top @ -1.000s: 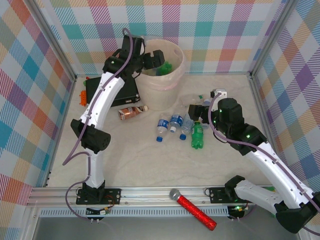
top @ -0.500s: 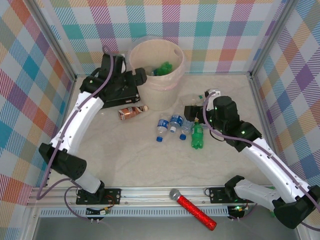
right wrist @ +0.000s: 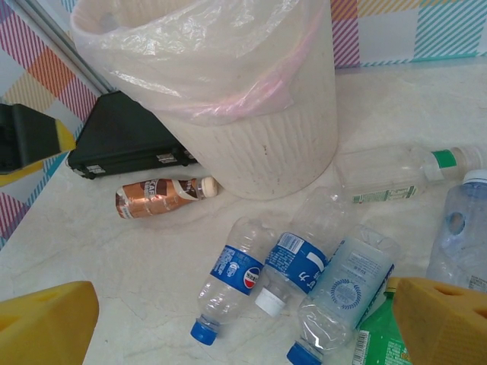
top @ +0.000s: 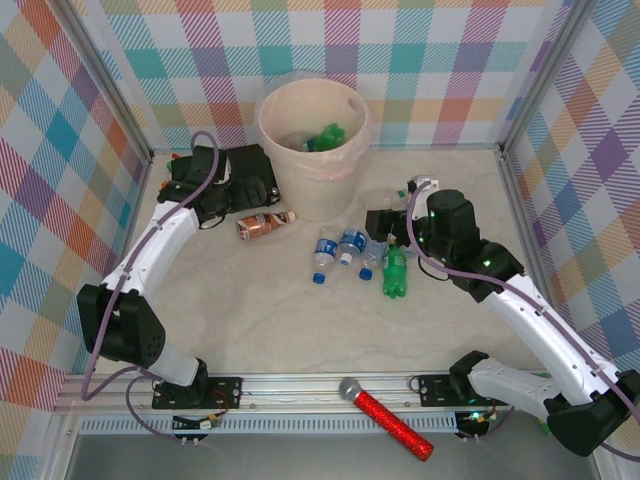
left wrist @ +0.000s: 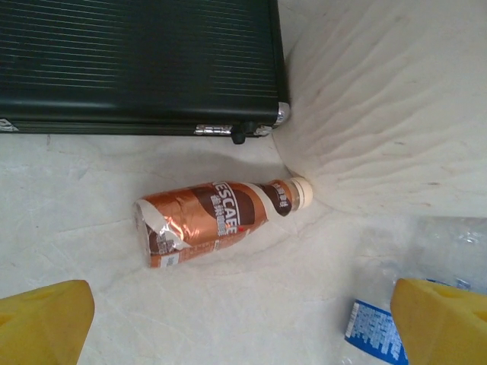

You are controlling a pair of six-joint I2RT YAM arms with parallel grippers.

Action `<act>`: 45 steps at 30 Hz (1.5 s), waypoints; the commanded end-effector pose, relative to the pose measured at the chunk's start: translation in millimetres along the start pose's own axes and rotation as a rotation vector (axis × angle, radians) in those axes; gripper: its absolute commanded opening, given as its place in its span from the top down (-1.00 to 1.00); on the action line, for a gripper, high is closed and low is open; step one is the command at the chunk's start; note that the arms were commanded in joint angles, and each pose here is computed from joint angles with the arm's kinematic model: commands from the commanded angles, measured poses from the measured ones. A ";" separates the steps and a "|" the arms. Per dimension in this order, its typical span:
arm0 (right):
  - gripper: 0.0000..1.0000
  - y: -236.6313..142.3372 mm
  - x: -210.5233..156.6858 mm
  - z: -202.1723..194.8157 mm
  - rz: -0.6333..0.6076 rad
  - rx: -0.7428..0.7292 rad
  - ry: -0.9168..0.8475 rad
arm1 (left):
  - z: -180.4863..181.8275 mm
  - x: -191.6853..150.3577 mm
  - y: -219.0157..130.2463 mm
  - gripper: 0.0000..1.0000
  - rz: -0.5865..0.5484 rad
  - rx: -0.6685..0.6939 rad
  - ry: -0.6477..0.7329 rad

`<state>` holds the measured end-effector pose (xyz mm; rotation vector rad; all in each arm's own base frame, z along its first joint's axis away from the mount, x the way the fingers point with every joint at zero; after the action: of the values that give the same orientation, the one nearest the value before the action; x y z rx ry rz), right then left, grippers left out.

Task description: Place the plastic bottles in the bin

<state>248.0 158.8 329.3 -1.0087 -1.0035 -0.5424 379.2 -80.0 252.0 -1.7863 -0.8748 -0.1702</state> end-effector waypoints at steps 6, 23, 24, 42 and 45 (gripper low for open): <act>-0.98 -12.5 14.9 7.0 -0.035 0.046 0.017 | 4.4 1.8 59.4 -0.99 0.045 -0.011 0.031; -0.98 -14.3 11.6 4.3 -0.014 0.026 -0.007 | 16.6 -4.8 132.6 -0.99 0.139 0.045 0.127; -0.98 -14.5 12.1 4.3 -0.017 0.025 -0.008 | 17.2 -7.7 134.5 -0.99 0.154 0.038 0.124; -0.98 -0.2 10.2 3.3 -0.003 0.013 -0.005 | 21.5 -70.1 116.7 -0.77 0.361 0.027 0.106; -0.98 -0.5 10.1 3.5 -0.003 0.014 -0.002 | 21.7 -79.2 121.1 -0.71 0.389 0.048 0.124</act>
<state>249.0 161.5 322.7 -1.0281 -0.9738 -0.4991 404.1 -109.7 108.8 -1.8477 -0.4749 -0.0147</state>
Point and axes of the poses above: each hand's point on the last joint's axis, 136 mm out from that joint toward the fingers, its own y axis out along the fingers, its own z axis along the line the jaws close on, x = y × z, the point moved 5 cm from there along -y, back along the fingers, and after that the axes turned 11 degrees about -y, right-handed, at the moved point
